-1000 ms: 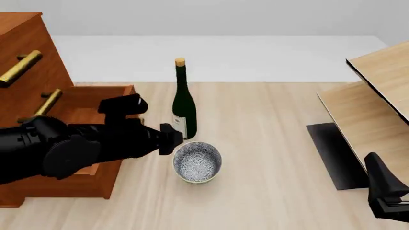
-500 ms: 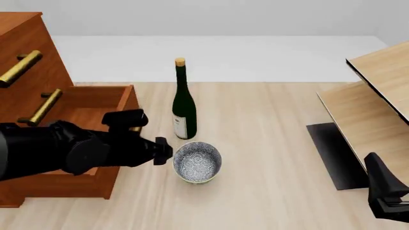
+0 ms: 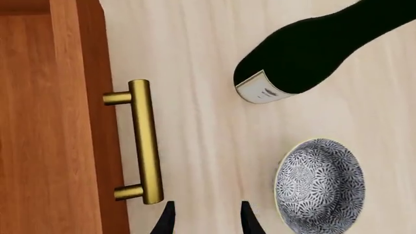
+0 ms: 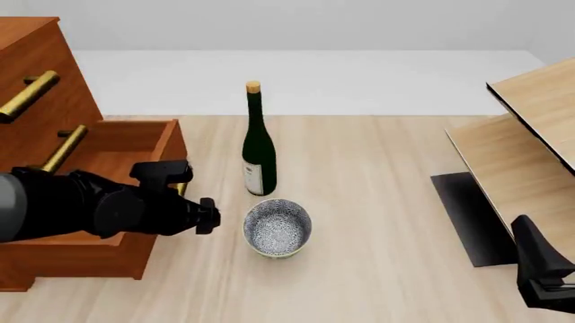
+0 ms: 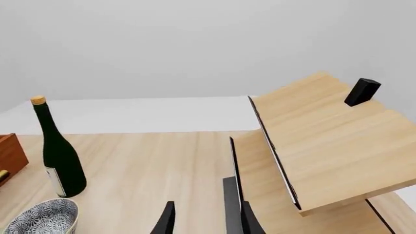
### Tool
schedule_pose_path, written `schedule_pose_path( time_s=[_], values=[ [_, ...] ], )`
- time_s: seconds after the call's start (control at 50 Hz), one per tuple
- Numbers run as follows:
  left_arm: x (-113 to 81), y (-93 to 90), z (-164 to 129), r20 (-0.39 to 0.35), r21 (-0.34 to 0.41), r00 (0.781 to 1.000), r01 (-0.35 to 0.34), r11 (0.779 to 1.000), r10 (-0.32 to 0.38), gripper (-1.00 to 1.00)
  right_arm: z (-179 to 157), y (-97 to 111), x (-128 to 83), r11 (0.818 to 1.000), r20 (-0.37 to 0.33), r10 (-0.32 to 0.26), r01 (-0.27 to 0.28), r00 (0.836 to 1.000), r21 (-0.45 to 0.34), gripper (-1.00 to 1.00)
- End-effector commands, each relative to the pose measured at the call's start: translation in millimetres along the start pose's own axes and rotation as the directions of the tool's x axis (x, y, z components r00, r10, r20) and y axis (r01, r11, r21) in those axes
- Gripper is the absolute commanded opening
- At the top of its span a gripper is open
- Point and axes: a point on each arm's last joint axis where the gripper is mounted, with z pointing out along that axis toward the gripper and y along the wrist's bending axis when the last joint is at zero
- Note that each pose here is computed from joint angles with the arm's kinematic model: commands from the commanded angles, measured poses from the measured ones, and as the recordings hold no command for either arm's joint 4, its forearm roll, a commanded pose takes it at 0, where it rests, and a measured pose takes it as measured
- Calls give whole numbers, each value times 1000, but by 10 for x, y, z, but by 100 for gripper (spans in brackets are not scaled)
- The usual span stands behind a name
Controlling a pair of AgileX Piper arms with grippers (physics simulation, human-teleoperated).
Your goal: Close the bottom drawer of the cabinet and open the top drawer.
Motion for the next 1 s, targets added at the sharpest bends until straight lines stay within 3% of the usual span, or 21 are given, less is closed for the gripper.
schedule_pose_path(
  time_s=[0.02,0.42,1.0],
  values=[
    [32,131,62,-28,-34,1000,1,999,-2,100,-2,1,3,1000,-1,1,-1,1000,-1,100],
    [223,235,55,-55,-55,997,45,997,-48,100,-3,4,3,1000,-2,7,-7,1000,-6,100],
    [237,742,-222,-23,-163,998,62,985,-66,100,-14,11,7,1000,-3,4,-4,1000,-20,100]
  ],
)
